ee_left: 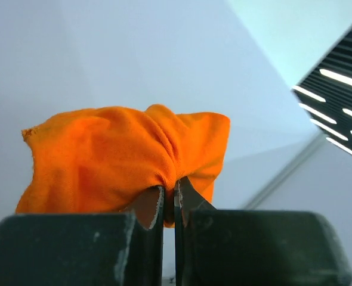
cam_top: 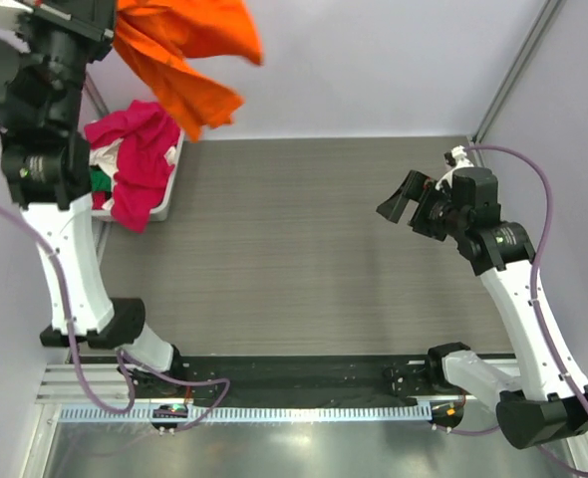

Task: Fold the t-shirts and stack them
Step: Move the tshirt to the center of the board

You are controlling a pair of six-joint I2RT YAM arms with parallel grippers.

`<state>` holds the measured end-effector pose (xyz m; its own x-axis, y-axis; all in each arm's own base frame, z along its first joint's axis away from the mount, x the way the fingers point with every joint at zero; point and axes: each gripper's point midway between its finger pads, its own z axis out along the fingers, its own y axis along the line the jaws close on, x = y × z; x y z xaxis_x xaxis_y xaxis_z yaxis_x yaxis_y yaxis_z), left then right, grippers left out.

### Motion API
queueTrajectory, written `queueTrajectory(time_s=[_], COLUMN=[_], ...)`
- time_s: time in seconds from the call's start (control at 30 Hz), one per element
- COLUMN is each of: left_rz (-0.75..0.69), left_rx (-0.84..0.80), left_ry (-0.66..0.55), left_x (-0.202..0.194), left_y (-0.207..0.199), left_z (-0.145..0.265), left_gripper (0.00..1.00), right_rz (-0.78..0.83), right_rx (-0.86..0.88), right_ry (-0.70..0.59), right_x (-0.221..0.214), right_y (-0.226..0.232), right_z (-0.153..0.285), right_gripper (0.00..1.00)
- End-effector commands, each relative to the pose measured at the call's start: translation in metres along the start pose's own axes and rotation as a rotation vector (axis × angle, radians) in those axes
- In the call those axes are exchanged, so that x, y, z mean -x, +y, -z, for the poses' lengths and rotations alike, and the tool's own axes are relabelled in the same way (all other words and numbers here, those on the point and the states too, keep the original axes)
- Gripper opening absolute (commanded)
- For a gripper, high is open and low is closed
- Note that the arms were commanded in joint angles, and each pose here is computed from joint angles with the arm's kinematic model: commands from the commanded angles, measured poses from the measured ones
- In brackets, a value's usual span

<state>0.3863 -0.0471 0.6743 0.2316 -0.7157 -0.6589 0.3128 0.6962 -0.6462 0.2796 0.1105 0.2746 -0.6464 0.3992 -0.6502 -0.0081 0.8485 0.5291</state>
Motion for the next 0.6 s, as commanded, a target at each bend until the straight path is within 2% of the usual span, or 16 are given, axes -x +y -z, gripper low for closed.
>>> queueTrajectory(time_s=[0.0,0.13,0.17,0.2,0.23,0.27,0.3,0.33,0.37,0.4,0.47,0.53,0.57], left_rz=[0.067,0.132,0.17,0.222,0.253,0.286,0.299,0.298,0.289,0.242,0.193,0.121,0.098], left_rx=[-0.134,-0.093,-0.077,-0.039,-0.014,0.076,0.097,0.158,0.234,0.282,0.331,0.38,0.432], left_ry=[0.142,0.436,0.576,0.648,0.718,0.846,0.927,0.978,1.015,0.993,1.002,1.018,1.062], left_x=[-0.037,-0.131,-0.178,-0.203,-0.225,-0.272,-0.29,-0.305,-0.32,-0.322,-0.326,-0.328,-0.332], left_y=[-0.02,-0.001,0.01,0.018,0.025,0.055,0.065,0.083,0.106,0.123,0.141,0.16,0.17], left_z=[-0.002,0.011,0.021,0.03,0.043,0.063,0.081,0.098,0.124,0.134,0.161,0.174,0.19], left_gripper=[0.01,0.02,0.04,0.09,0.53,0.7,0.82,0.99,1.0,1.0,1.0,1.0,1.0], right_rz=[-0.022,-0.035,-0.044,-0.05,-0.057,-0.063,-0.077,-0.086,-0.091,-0.092,-0.094,-0.09,-0.097], right_rx=[-0.043,-0.154,-0.206,-0.232,-0.26,-0.281,-0.299,-0.321,-0.323,-0.306,-0.302,-0.227,-0.203], right_ry=[-0.033,-0.085,-0.125,-0.137,-0.133,-0.135,-0.139,-0.112,-0.101,-0.081,-0.046,0.009,0.069], right_x=[0.01,0.018,0.026,0.027,0.025,0.025,0.026,0.021,0.018,0.013,0.005,-0.005,-0.02], right_y=[0.001,-0.015,-0.022,-0.026,-0.031,-0.034,-0.037,-0.041,-0.041,-0.039,-0.041,-0.03,-0.03], right_z=[0.017,0.035,0.039,0.042,0.045,0.046,0.047,0.045,0.044,0.043,0.037,0.028,0.019], right_gripper=[1.0,1.0,1.0,1.0,1.0,1.0,1.0,1.0,1.0,1.0,1.0,1.0,1.0])
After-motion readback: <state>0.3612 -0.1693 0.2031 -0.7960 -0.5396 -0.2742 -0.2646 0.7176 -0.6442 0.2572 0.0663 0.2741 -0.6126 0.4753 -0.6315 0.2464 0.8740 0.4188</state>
